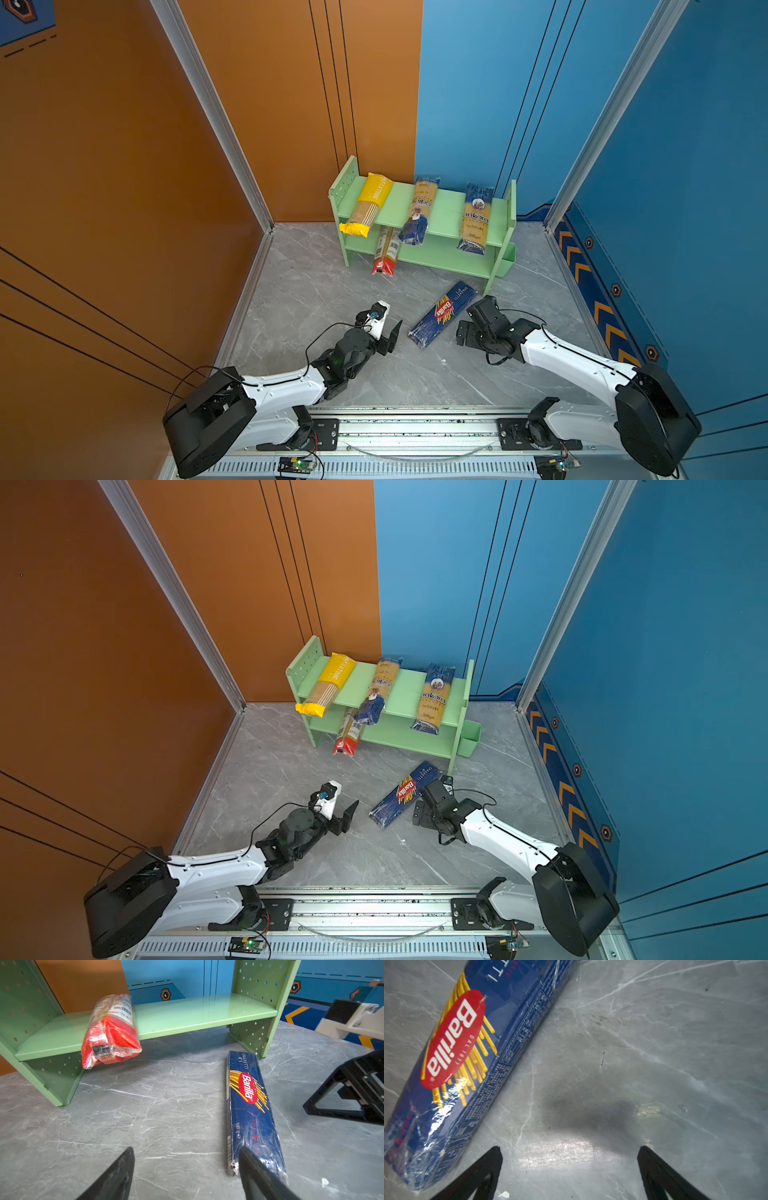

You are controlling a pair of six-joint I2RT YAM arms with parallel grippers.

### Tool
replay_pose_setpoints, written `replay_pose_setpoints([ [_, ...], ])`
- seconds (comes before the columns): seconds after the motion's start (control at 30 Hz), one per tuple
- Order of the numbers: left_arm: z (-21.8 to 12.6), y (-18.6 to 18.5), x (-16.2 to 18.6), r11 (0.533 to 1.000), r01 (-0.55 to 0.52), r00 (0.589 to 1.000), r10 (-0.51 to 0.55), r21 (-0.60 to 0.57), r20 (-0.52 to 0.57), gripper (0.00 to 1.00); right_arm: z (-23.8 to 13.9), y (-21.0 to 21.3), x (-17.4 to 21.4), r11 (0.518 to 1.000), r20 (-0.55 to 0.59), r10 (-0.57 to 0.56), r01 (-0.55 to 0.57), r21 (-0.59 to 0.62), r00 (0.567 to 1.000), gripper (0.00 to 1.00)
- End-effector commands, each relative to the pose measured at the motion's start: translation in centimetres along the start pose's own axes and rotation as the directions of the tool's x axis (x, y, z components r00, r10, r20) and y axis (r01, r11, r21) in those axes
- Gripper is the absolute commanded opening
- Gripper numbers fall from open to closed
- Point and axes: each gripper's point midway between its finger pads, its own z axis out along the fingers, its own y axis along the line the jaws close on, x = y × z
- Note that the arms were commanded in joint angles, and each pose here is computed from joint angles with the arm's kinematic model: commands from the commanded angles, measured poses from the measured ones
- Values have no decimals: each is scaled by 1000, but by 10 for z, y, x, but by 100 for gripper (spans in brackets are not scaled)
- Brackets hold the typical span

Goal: Place and organize the pasta boxes and bags onto the shelf
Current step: 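Push the blue Barilla box toward the left gripper with the right gripper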

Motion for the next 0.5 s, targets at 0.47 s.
replay_pose_setpoints([
  [0.47,1,-30,13,975,-48,998,57,219,-38,85,25,13,-7,998,1,-7,7,56,1000,100],
])
